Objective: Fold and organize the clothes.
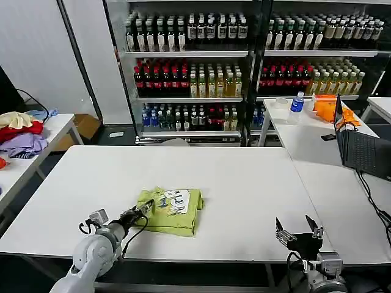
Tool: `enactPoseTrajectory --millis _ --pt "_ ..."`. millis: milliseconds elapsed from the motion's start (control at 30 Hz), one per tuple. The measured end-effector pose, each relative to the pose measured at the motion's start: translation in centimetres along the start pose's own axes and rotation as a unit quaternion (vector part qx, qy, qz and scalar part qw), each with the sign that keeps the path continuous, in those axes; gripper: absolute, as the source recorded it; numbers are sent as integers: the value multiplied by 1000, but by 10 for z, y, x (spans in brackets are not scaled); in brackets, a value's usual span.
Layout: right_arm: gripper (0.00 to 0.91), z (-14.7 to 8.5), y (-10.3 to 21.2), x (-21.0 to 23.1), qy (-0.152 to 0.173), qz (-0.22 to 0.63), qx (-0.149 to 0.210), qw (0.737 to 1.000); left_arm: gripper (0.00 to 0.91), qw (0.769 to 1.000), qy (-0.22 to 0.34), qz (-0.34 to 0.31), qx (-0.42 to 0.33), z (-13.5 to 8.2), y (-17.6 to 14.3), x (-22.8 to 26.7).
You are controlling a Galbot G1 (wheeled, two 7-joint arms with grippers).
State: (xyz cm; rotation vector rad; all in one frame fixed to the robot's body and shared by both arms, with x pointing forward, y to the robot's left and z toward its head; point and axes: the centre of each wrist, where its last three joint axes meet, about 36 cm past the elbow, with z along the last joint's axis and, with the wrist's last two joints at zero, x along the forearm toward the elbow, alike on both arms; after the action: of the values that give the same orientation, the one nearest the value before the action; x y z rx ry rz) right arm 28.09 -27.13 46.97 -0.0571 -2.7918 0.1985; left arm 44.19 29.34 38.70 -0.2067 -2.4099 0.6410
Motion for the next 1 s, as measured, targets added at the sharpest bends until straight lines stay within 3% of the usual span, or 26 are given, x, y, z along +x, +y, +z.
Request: enactPoseTrajectory --millis 433,600,833,1000 --pt "907 -3 -1 4 -3 -1 1 1000 20 997 10 26 77 -2 13 1" --pt "907 -6 -1 5 -6 -1 1 1000 20 995 -2 23 101 -14 19 12" --pt "907 -7 -1 5 -9 -2 -3 1000 20 995 -66 -1 71 -74 40 47" --pt "907 -8 1 3 -12 -5 -6 1000 20 991 -129 -43 0 -138 59 87"
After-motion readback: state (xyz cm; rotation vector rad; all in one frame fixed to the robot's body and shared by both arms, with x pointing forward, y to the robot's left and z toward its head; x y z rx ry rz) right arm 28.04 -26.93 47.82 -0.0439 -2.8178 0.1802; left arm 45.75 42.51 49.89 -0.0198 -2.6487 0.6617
